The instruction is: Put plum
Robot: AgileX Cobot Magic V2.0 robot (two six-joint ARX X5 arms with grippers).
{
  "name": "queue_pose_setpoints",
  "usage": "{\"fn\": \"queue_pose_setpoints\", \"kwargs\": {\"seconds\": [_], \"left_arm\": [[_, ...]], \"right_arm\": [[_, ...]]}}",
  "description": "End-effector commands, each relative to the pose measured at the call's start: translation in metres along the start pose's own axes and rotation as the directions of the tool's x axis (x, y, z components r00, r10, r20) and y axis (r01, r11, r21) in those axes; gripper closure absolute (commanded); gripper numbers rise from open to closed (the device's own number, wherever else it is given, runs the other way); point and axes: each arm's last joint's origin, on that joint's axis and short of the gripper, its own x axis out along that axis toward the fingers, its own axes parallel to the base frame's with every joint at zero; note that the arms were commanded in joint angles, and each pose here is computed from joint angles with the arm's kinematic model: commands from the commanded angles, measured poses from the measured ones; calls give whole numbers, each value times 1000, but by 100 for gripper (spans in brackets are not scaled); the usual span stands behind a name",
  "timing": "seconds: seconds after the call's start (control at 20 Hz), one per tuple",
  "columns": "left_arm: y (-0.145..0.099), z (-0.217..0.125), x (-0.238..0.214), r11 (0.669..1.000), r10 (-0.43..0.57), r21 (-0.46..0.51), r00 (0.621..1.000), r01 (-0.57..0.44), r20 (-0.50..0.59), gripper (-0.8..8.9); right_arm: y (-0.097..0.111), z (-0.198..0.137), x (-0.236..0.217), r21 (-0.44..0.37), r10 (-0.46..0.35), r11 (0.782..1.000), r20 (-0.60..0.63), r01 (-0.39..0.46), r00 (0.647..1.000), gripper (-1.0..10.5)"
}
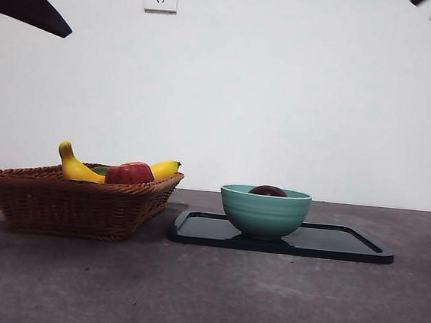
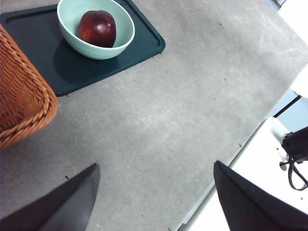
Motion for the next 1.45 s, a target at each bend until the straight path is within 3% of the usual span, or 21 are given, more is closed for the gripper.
{"fn": "queue_pose_setpoints", "kwargs": {"seconds": [0.05,0.35,1.1,1.45], "left_arm": [[-2,2,-1,1000,-7,19,1000,7,7,439],[-2,2,-1,1000,-7,19,1000,7,7,439],[-3,4,0,1000,-14,-3,1000,14,21,440],[-6,40,28,999,-29,-25,997,31,68,439]], "right_arm": [[1,-19,-1,-12,52,999,-5,-52,999,778],[-4,-58,4,8,98,995,-38,-98,994,778],[-4,-58,4,7,99,995,-37,-98,994,778],[-4,-58,4,8,99,995,-38,-98,994,778]]}}
